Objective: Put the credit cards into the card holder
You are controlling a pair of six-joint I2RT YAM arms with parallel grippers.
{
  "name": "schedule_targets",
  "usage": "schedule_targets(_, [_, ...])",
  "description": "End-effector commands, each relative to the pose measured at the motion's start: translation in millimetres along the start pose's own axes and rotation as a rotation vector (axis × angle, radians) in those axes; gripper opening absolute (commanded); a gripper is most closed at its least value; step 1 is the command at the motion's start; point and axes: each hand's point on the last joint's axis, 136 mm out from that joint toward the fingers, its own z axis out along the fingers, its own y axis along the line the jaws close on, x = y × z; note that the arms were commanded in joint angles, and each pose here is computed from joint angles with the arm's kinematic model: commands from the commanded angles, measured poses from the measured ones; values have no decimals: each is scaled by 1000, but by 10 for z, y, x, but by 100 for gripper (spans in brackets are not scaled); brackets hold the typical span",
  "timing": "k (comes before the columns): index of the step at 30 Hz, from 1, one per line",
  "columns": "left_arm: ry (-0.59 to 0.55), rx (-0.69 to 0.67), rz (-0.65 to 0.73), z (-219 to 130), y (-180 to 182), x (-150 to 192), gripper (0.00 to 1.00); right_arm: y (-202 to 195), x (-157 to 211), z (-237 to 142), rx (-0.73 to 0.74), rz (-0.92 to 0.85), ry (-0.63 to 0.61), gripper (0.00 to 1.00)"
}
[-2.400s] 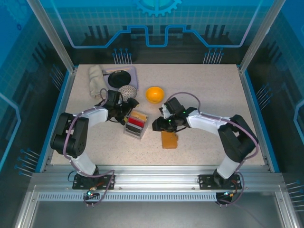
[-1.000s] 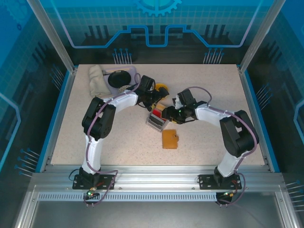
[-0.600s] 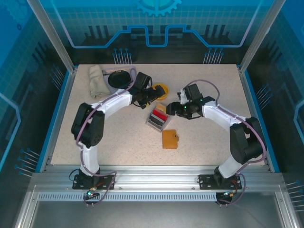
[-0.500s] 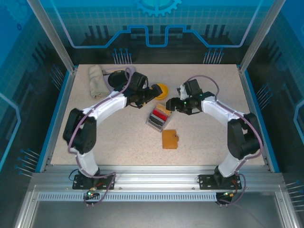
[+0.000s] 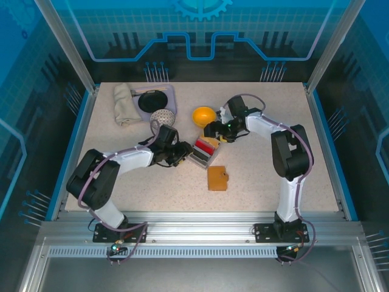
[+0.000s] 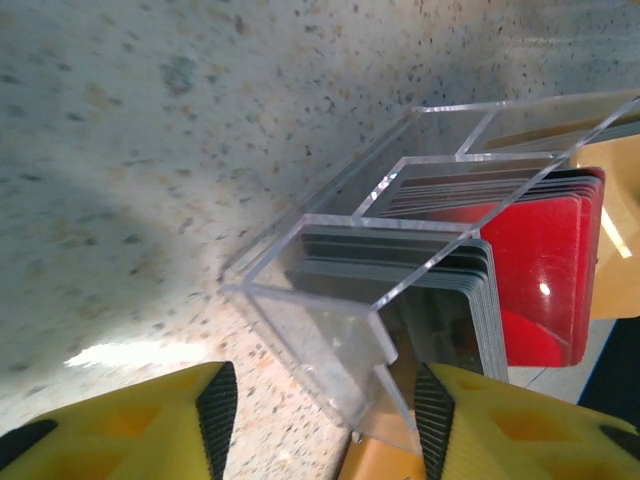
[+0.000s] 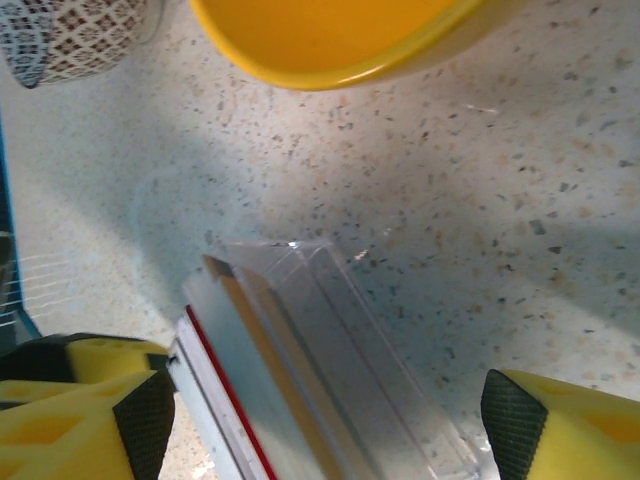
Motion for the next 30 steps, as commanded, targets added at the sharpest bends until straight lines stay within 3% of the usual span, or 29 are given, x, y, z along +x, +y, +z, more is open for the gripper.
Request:
schedule_targets(1, [37,106,13,109,-312,33,49,79,65,-151,-86,33,6,83])
schedule_targets(15, [96,100,42,486,-531,-68,50,-115,340,-510,-93,120,-63,81])
schedule_targets(22, [90,39,67,461,-455,-83,51,-539,297,-894,310,6,-105,82])
schedule_targets(30, [77,16,60,457,-390,-90,46,-413,166,-960,499,-197,-85,76])
